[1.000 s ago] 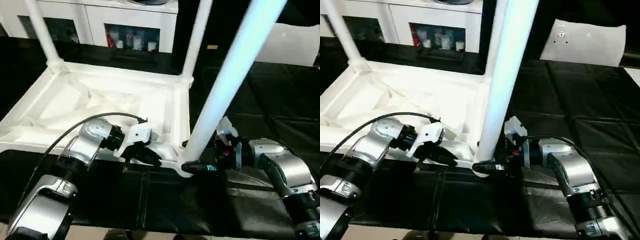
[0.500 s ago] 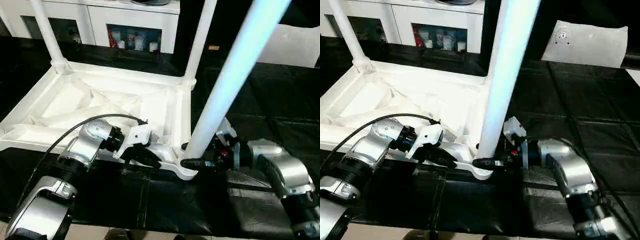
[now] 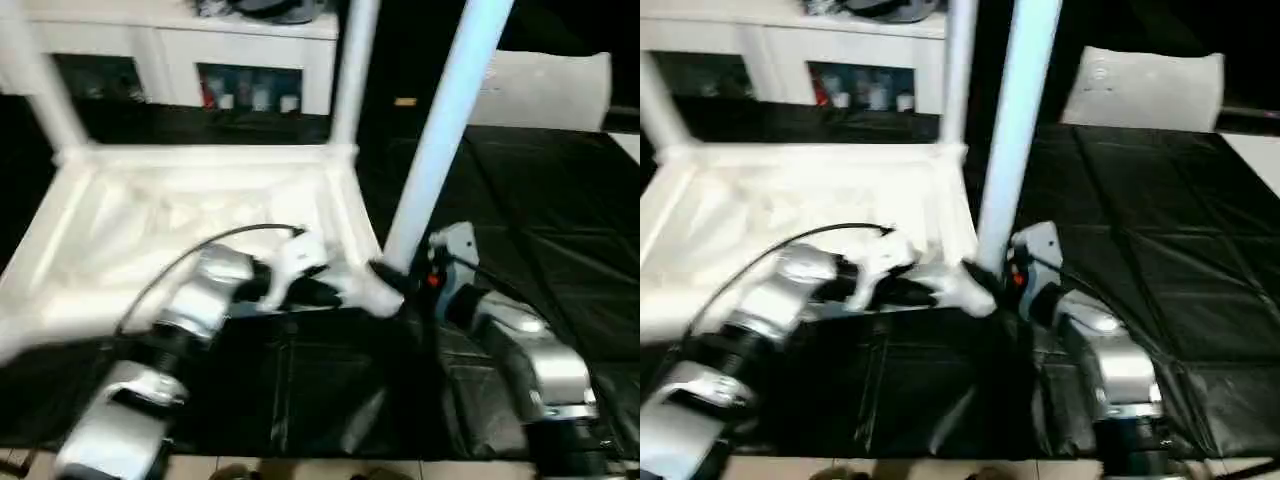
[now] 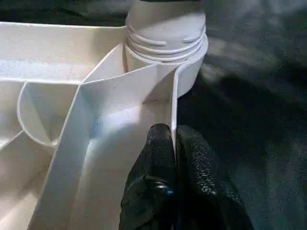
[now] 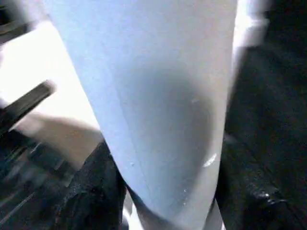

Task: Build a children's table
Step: Rotate leg to tighten

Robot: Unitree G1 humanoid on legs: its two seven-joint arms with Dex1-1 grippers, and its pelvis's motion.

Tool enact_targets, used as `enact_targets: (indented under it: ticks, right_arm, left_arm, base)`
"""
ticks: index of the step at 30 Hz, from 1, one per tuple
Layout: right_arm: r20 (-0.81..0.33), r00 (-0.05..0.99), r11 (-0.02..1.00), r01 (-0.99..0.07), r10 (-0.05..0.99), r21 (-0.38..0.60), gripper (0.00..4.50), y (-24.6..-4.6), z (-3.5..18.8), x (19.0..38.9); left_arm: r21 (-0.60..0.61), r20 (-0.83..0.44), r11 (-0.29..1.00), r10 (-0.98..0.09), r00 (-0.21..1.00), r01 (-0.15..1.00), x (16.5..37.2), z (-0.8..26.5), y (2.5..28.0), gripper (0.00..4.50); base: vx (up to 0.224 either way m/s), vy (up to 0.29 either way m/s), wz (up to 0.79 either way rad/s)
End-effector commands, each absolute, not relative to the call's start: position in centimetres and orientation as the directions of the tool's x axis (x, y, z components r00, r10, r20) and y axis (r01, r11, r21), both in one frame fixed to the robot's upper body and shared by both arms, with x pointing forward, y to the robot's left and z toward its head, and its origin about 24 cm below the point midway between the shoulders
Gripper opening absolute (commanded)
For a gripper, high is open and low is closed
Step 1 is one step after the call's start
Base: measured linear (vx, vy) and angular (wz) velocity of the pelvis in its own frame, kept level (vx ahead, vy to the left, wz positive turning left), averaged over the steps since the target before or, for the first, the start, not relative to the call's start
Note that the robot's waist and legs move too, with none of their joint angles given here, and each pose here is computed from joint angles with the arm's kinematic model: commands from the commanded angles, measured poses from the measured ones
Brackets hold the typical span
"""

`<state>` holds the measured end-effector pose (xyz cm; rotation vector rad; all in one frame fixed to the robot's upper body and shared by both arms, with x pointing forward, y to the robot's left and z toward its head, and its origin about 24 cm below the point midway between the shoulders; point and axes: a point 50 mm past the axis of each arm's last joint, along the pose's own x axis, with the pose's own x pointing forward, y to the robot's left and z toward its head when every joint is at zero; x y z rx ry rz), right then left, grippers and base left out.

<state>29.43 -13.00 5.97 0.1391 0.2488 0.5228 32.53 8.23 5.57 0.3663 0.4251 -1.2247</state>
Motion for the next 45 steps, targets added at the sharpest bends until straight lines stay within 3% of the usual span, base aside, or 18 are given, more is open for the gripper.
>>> enact_targets:
  ticks: [1, 5, 8, 20, 22, 26, 28, 33, 34, 37, 38, 42, 45]
  right_arm:
    - [-0.25, 0.776, 0.809, -0.509, 0.579, 0.294, 2.07, -7.6, 4.7, 29.2]
    - [-0.255, 0.798, 0.831, -0.477, 0.547, 0.287, 2.07, -6.0, 5.0, 29.6]
    - [-0.21, 0.824, 0.836, -0.458, 0.526, 0.301, 2.76, -5.5, 5.7, 29.9]
    - [-0.095, 0.806, 0.798, -0.551, 0.585, 0.243, 3.84, -11.1, 6.4, 28.5]
    - [-0.062, 0.735, 0.73, -0.653, 0.675, 0.202, 4.03, -13.3, 7.0, 27.6]
    - [-0.086, 0.675, 0.678, -0.716, 0.733, 0.167, 4.45, -14.4, 7.0, 27.0]
    - [-0.139, 0.546, 0.562, -0.819, 0.826, 0.121, 4.45, -16.0, 7.0, 26.0]
    - [-0.156, 0.417, 0.438, -0.888, 0.895, 0.139, 4.45, -16.9, 7.3, 25.5]
    - [-0.163, 0.396, 0.418, -0.897, 0.904, 0.141, 4.18, -17.1, 7.4, 25.4]
    - [-0.179, 0.353, 0.379, -0.915, 0.918, 0.139, 4.07, -17.3, 7.5, 25.5]
    - [-0.189, 0.324, 0.352, -0.925, 0.927, 0.141, 3.81, -17.5, 7.6, 25.5]
    - [-0.216, 0.264, 0.298, -0.944, 0.94, 0.143, 3.63, -17.8, 7.7, 25.9]
    - [-0.223, 0.21, 0.248, -0.956, 0.952, 0.159, 3.24, -17.6, 7.8, 26.0]
  left_arm:
    - [0.087, -0.39, 0.34, -0.853, 0.346, 0.936, 33.0, 7.7, 4.0, 0.0]
    - [0.093, -0.389, 0.389, -0.833, 0.393, 0.916, 33.0, 7.8, 3.0, 0.0]
    - [0.124, -0.403, 0.387, -0.822, 0.403, 0.914, 33.0, 7.8, 2.6, 0.0]
    - [0.182, -0.434, 0.24, -0.851, 0.297, 0.954, 32.7, 7.1, 6.9, 0.0]
    - [0.183, -0.474, 0.124, -0.858, 0.198, 0.975, 32.3, 6.7, 8.5, 0.0]
    - [0.164, -0.482, 0.076, -0.864, 0.147, 0.984, 32.1, 6.6, 9.1, 0.0]
    - [0.147, -0.516, -0.019, -0.854, 0.06, 0.989, 31.9, 6.6, 10.1, 0.0]
    - [0.105, -0.545, -0.117, -0.837, -0.041, 0.988, 31.5, 6.6, 11.1, 0.0]
    - [0.099, -0.552, -0.139, -0.832, -0.062, 0.985, 31.5, 6.6, 11.3, 0.0]
    - [0.083, -0.564, -0.191, -0.818, -0.112, 0.978, 31.3, 6.6, 11.5, 0.0]
    - [0.074, -0.568, -0.224, -0.811, -0.143, 0.972, 31.1, 6.7, 11.6, 0.0]
    - [0.054, -0.578, -0.306, -0.786, -0.22, 0.95, 30.7, 6.8, 11.7, 0.0]
    - [0.05, -0.593, -0.351, -0.764, -0.255, 0.935, 30.5, 6.9, 11.7, 0.0]
  base:
    - [0.0, 0.0, 0.0]
    - [0.0, 0.0, 0.0]
    - [0.0, 0.0, 0.0]
    - [0.0, 0.0, 0.0]
    - [0.0, 0.0, 0.0]
    - [0.0, 0.0, 0.0]
    - [0.0, 0.0, 0.0]
    - [0.0, 0.0, 0.0]
    - [0.0, 0.0, 0.0]
    - [0.0, 0.0, 0.0]
    - [0.0, 0.0, 0.0]
    - [0.0, 0.0, 0.0]
    - [0.0, 0.0, 0.0]
